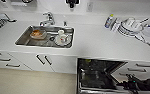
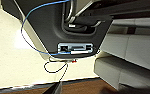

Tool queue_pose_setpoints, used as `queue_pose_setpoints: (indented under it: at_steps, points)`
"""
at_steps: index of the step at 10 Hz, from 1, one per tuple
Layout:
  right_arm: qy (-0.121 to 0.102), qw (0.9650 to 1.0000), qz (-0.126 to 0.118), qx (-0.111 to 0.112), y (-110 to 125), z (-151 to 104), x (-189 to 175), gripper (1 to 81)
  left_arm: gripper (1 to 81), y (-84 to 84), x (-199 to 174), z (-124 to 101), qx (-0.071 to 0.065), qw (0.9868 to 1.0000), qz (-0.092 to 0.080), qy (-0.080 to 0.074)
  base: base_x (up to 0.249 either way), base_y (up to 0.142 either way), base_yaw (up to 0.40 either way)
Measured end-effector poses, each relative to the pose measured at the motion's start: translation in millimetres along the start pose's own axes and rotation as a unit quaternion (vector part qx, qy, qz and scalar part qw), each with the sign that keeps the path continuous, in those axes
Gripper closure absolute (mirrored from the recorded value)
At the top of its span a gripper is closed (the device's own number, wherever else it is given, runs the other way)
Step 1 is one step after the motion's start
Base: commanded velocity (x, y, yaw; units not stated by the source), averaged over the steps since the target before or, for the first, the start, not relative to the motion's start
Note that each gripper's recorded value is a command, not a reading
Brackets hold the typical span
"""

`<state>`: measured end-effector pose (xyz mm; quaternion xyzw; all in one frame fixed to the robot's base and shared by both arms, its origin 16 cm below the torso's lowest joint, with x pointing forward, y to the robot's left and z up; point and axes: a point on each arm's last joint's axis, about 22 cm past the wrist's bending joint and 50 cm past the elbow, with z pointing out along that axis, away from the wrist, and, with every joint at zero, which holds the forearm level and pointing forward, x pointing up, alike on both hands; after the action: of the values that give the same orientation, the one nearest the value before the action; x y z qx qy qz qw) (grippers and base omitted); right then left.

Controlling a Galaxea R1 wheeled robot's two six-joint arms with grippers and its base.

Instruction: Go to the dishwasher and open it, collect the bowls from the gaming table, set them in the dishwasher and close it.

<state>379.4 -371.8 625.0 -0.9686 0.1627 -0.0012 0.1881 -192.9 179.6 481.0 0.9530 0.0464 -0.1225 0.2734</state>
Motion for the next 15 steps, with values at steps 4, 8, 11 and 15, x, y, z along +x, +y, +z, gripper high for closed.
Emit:
queue_pose_setpoints:
  at_steps: [4,8,11,15]
  points:
    - [-0.091,0.9943,0.025,-0.050,86.5,1.1,-132.9,1.0,1.0,-10.8,9.9,-5.5,0.009,0.9999,0.003,0.005,0.000,0.000,0.000]
    - [-0.104,0.9928,0.046,-0.038,129.9,-5.8,-207.3,1.0,1.0,-9.9,51.4,-4.4,0.007,0.9994,0.018,0.029,0.000,0.000,0.000]
    - [-0.085,0.9942,0.060,-0.028,155.1,5.2,-234.8,1.0,1.0,-9.4,83.0,-1.1,0.007,0.9985,0.029,0.045,0.000,0.000,0.000]
    - [-0.080,0.9940,0.073,0.012,147.7,33.3,-284.1,1.0,1.0,-9.8,124.9,5.0,0.006,0.9968,0.043,0.066,0.000,0.000,0.000]
